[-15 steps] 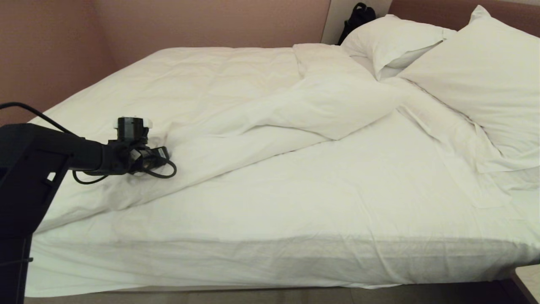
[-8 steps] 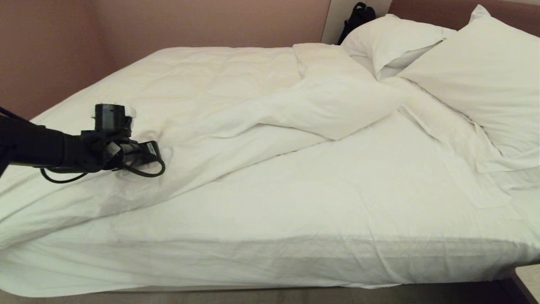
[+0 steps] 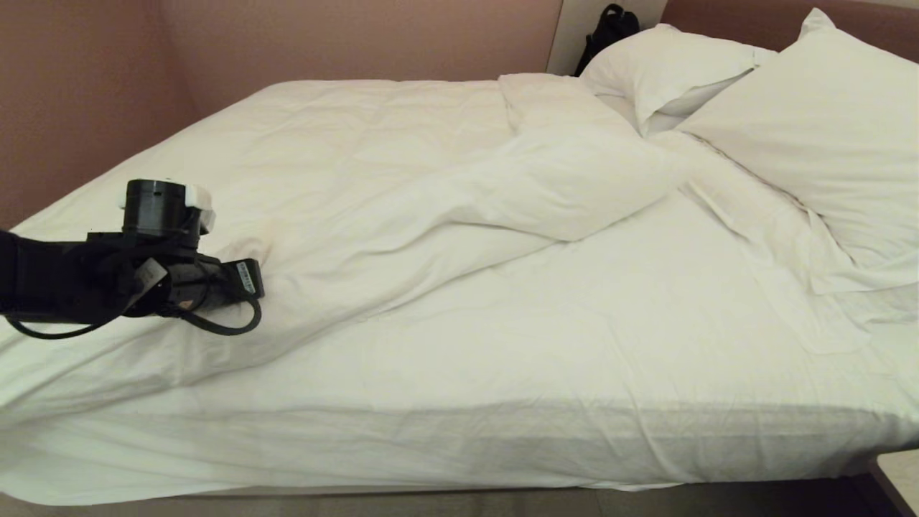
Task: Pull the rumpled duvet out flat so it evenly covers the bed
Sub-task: Flatten the corners of the folded blanket
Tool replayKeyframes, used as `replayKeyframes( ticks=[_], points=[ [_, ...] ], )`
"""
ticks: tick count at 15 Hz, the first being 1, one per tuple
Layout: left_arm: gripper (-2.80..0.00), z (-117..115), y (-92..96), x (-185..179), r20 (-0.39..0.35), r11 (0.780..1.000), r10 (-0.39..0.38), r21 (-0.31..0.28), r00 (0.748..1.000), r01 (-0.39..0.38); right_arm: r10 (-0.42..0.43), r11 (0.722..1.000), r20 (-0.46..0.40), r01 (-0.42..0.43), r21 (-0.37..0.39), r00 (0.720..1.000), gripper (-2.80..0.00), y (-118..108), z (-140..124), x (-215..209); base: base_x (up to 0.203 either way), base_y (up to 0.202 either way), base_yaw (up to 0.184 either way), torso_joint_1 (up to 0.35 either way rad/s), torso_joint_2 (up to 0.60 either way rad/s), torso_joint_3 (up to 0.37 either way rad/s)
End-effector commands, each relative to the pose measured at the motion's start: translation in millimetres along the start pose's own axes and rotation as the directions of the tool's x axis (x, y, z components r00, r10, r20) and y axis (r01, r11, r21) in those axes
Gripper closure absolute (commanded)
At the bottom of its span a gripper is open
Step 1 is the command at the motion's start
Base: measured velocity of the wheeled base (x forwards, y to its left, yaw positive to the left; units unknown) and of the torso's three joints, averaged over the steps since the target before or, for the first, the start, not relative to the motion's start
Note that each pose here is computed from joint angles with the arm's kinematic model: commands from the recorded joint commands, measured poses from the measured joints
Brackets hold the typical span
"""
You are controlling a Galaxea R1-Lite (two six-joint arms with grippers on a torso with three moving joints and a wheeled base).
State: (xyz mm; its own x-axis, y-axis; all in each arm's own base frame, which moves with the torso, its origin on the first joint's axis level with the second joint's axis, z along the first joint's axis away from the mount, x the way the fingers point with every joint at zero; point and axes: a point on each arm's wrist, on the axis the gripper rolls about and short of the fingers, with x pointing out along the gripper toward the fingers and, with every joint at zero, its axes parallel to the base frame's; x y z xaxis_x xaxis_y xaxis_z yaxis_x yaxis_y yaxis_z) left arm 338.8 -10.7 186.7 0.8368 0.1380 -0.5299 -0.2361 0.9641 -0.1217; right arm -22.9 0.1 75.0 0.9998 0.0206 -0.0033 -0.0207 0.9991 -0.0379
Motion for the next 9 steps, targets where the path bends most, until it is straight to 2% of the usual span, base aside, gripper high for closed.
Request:
replayKeyframes(
  ticks=[1, 5, 7, 9],
  points=[
    [0.0, -9, 3.0, -20, -0.006, 1.0, -0.006, 0.004, 1.0, 0.006, 0.001, 1.0, -0.001, -0.001, 0.0, 1.0, 0.0, 0, 0, 0, 0.0, 0.0, 0.0, 0.0, 0.0, 0.0],
    [0.0, -37, 9.5, -33, -0.07, 1.0, 0.0, 0.018, 0.998, 0.001, 0.001, 1.0, -0.001, -0.001, 0.0, 1.0, 0.0, 0, 0, 0, 0.0, 0.0, 0.0, 0.0, 0.0, 0.0],
    [0.0, -67, 16.2, -31, -0.14, 1.0, -0.005, 0.028, 0.99, 0.009, 0.001, 1.0, -0.001, -0.001, 0.0, 1.0, 0.0, 0, 0, 0, 0.0, 0.0, 0.0, 0.0, 0.0, 0.0],
    [0.0, -74, 13.2, -25, -0.095, 0.998, -0.056, 0.024, 0.994, 0.058, 0.001, 1.0, -0.001, -0.001, 0.001, 1.0, 0.0, 0, 0, 0, 0.0, 0.0, 0.0, 0.0, 0.0, 0.0]
  ],
)
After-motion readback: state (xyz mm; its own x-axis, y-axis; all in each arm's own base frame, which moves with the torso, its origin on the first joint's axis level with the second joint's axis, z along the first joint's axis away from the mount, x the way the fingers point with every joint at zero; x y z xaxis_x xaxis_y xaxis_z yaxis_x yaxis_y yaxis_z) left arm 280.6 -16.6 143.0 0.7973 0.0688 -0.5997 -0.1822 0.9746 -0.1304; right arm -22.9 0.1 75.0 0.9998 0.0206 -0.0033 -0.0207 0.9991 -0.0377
